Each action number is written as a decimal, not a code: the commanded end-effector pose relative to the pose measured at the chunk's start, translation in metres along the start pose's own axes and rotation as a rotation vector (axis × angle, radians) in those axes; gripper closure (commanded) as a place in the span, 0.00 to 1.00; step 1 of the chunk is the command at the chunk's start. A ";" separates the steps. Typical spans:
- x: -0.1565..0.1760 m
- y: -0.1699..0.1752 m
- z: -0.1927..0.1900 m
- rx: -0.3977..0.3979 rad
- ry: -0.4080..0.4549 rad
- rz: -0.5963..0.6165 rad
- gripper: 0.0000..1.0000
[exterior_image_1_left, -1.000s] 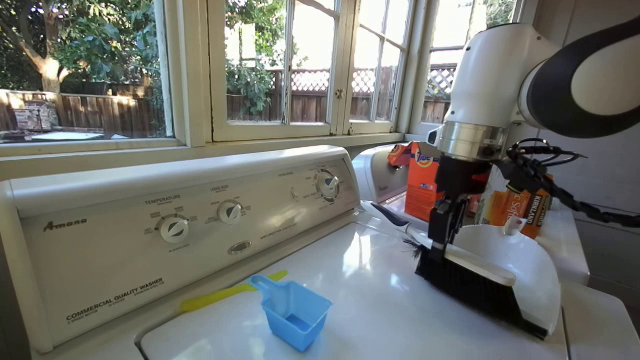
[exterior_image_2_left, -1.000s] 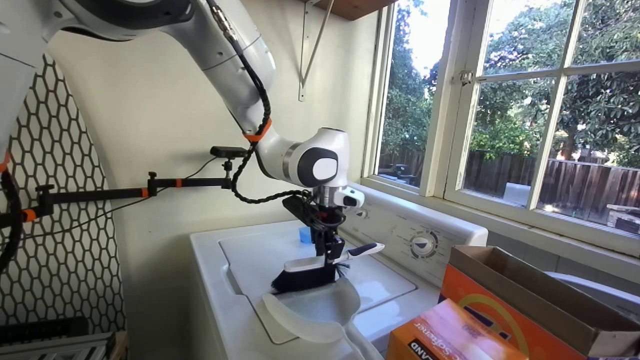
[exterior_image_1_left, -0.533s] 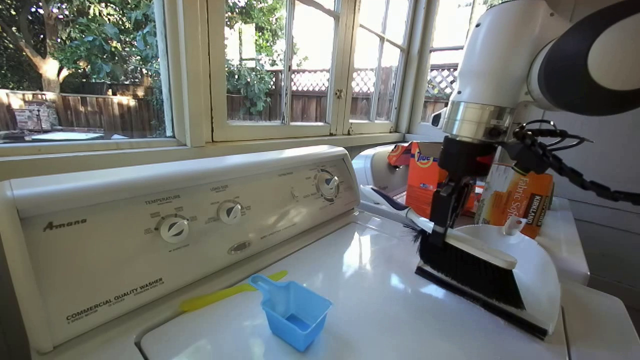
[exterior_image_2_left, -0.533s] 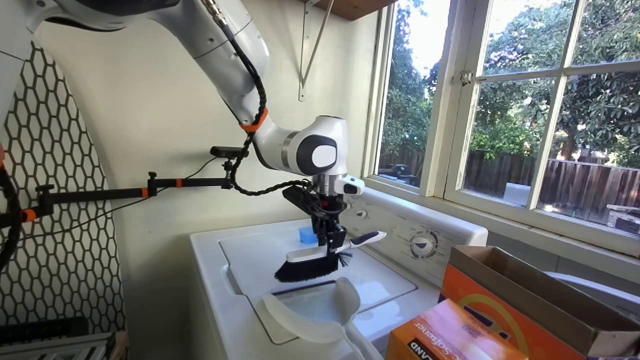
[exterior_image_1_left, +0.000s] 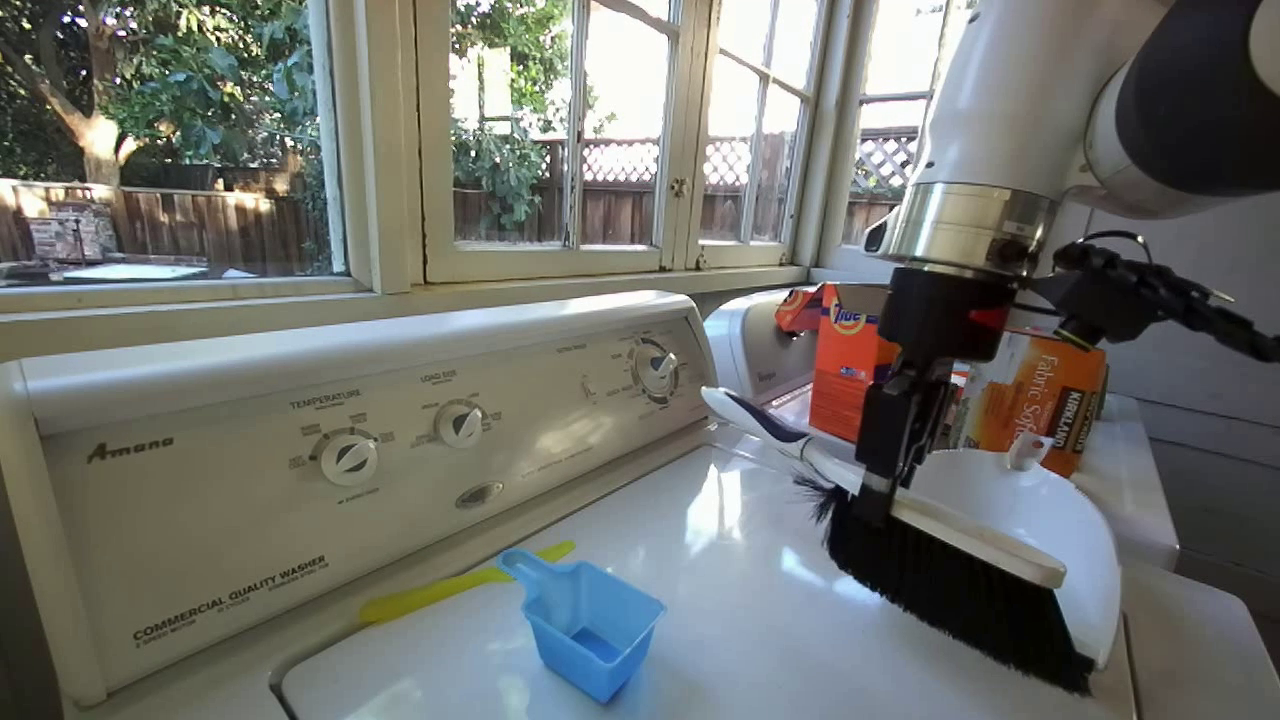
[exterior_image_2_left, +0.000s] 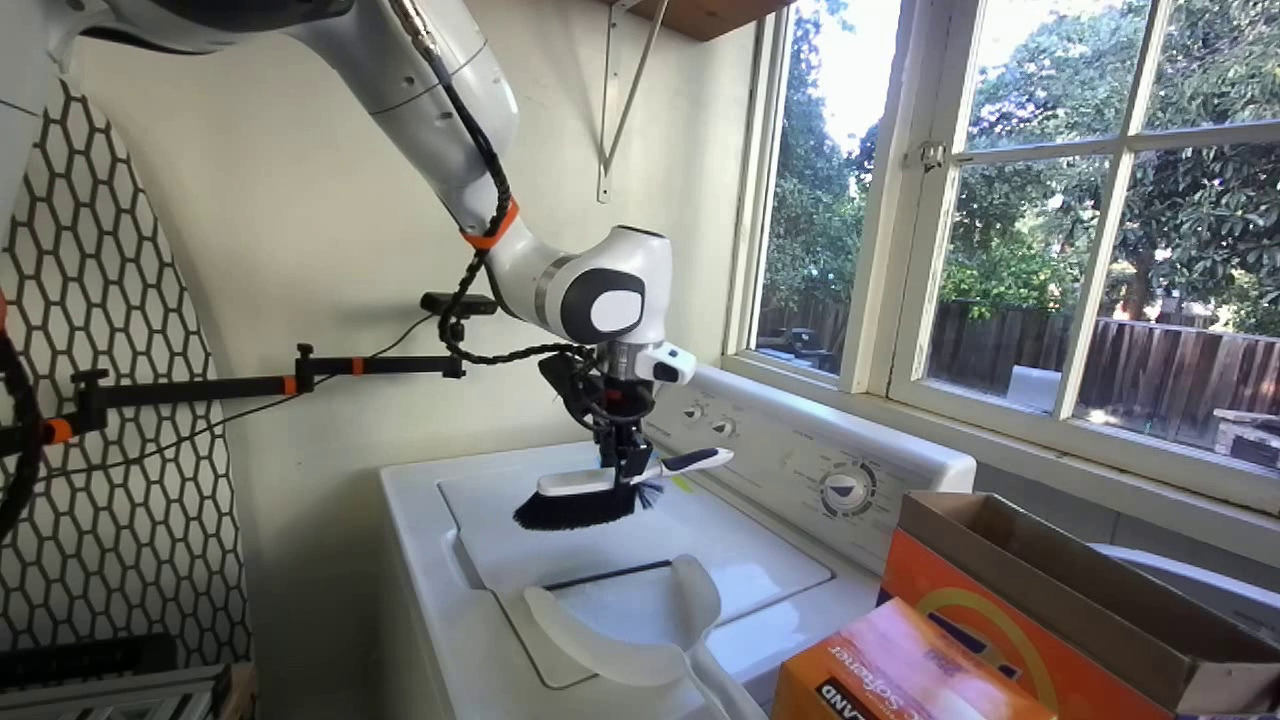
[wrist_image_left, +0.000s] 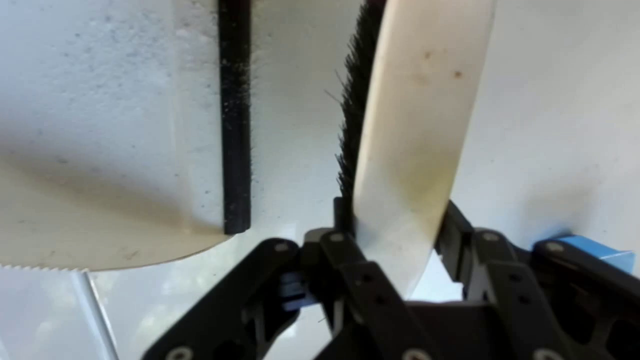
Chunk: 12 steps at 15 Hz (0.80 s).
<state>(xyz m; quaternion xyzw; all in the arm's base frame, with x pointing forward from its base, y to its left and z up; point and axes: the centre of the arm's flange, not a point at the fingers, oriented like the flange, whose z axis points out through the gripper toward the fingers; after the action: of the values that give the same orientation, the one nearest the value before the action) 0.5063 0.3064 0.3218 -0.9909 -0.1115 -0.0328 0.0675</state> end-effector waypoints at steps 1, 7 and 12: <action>-0.018 -0.005 0.021 0.070 -0.006 0.019 0.82; -0.041 0.007 0.041 0.044 -0.015 0.012 0.82; -0.048 0.030 0.038 0.014 -0.010 0.034 0.82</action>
<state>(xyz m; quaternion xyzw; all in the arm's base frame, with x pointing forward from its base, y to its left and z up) 0.4776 0.2921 0.2765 -0.9918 -0.0958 -0.0165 0.0829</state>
